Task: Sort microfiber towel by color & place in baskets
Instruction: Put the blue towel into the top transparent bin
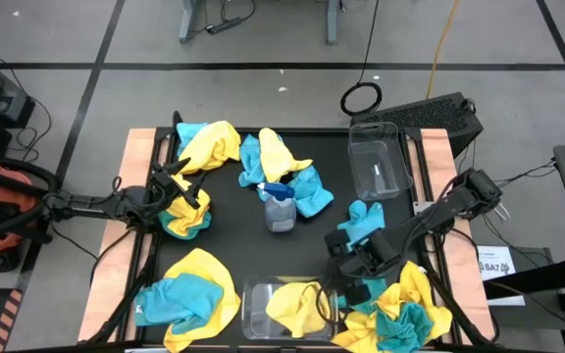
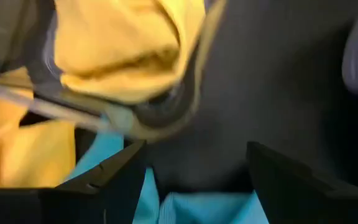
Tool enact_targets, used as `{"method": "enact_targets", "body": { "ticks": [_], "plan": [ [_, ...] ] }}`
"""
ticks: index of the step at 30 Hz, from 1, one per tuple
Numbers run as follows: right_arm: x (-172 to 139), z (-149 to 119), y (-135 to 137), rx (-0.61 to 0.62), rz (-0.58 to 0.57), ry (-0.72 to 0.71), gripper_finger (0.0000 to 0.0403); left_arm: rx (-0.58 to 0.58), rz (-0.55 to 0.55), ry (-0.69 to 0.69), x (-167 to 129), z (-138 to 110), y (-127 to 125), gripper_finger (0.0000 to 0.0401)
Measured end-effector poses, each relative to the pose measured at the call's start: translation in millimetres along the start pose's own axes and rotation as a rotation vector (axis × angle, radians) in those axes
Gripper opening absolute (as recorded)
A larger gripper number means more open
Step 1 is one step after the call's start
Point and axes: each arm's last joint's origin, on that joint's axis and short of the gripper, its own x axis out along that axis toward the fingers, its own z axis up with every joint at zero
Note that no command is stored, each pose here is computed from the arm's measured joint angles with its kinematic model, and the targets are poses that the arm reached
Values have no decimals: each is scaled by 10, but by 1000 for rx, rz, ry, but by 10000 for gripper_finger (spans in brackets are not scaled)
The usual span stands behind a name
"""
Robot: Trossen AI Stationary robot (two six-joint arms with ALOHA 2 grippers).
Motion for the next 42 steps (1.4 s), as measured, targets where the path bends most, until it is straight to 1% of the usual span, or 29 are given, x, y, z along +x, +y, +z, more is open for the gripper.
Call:
{"method": "enact_targets", "body": {
  "ticks": [2,4,9,14,20,23,27,31,33,35,37,39,42],
  "plan": [
    [-32,-47,-11,34,-9,37,263,0,0,0,0,-1,0,338],
    [-49,-121,-15,69,-27,105,263,0,0,0,0,1,0,338],
    [-54,-279,-28,135,-109,237,263,0,0,0,0,0,0,338],
    [112,-440,-38,135,-143,298,263,0,0,0,0,-1,0,338],
    [385,-745,-92,164,-178,391,263,0,0,0,0,0,0,338],
    [495,-874,-127,187,-173,371,263,0,0,0,0,0,0,338],
    [649,-1031,-215,230,-131,309,263,0,0,0,0,-1,0,338],
    [783,-1165,-322,269,-123,285,262,0,0,0,0,0,0,338],
    [825,-1215,-359,280,-116,288,256,0,0,0,0,0,0,338],
    [847,-1226,-380,275,-103,280,236,0,0,0,0,0,0,338],
    [855,-1208,-387,257,-99,263,201,0,0,0,0,0,0,338],
    [866,-1181,-399,243,-108,232,151,0,0,0,0,0,0,338],
    [877,-1169,-414,230,-108,221,57,0,0,0,0,-1,0,338]
  ]
}}
